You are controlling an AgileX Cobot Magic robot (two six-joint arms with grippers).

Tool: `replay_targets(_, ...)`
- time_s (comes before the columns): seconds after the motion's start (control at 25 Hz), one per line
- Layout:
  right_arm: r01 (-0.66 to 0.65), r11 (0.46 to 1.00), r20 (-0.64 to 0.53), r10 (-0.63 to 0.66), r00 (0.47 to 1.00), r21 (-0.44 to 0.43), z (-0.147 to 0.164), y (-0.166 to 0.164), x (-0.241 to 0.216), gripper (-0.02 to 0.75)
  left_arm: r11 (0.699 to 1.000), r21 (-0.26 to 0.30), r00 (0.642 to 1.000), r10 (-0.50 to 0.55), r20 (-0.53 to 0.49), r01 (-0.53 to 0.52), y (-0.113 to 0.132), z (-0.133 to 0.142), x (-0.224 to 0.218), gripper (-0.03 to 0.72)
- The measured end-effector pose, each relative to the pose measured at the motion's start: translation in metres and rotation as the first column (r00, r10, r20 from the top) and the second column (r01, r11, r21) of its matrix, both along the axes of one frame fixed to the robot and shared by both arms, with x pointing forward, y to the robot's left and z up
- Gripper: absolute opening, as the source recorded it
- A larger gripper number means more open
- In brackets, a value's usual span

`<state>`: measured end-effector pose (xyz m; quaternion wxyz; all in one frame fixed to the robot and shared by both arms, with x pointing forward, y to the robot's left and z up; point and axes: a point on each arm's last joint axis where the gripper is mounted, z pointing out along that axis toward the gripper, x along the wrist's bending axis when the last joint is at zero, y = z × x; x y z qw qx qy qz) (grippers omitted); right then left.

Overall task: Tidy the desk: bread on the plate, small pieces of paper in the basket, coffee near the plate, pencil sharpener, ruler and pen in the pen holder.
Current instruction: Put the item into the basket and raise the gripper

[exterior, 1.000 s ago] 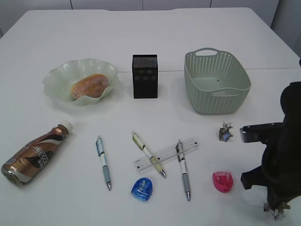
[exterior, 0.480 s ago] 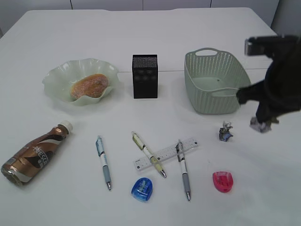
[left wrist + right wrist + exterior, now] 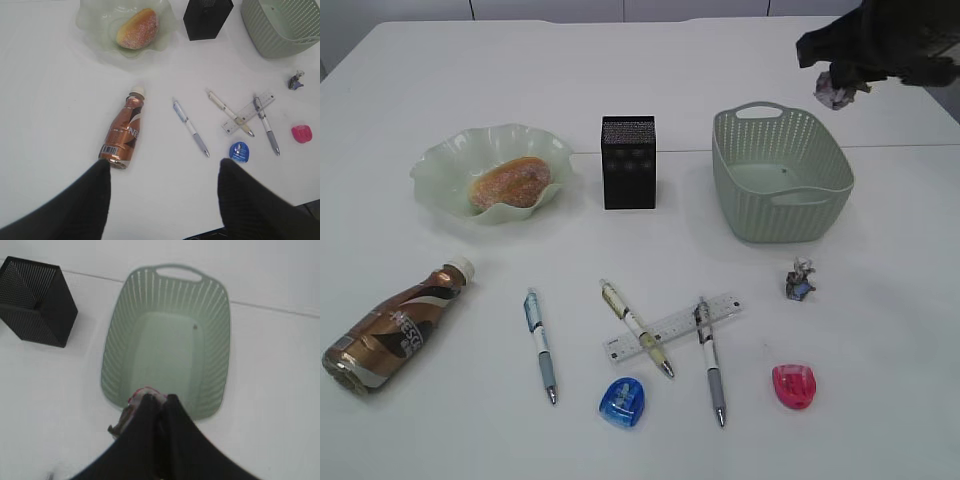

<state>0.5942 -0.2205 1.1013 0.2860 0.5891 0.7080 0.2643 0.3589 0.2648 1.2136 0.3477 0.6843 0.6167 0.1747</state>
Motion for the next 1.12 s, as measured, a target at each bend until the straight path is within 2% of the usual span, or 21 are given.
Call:
replay_targets(0.2,-0.042,0.999,0.064,0.044,0.997,-0.034,-0.018,0.006,0.023,0.015,1.000,0.000,1.000,0.000,0.000,0.000,0.000,0.000,0.000,0.487)
replay_targets(0.52,-0.062,0.998,0.084,0.062,0.994,-0.005,-0.056,0.018,0.058,0.015,1.000,-0.003,1.000,-0.002,-0.001,0.002,0.000,0.000,0.000,0.487)
replay_targets(0.8,0.045,0.997,0.078,-0.050,0.996,0.063,-0.072,0.003,0.094,0.015,1.000,-0.009,1.000,-0.005,-0.002,0.005,-0.001,0.000,0.000,0.487)
replay_targets(1.12,0.112,0.989,0.017,-0.115,0.993,0.094,-0.099,-0.004,0.105,0.027,1.000,-0.024,1.000,-0.013,-0.005,0.013,-0.002,0.000,-0.001,0.487)
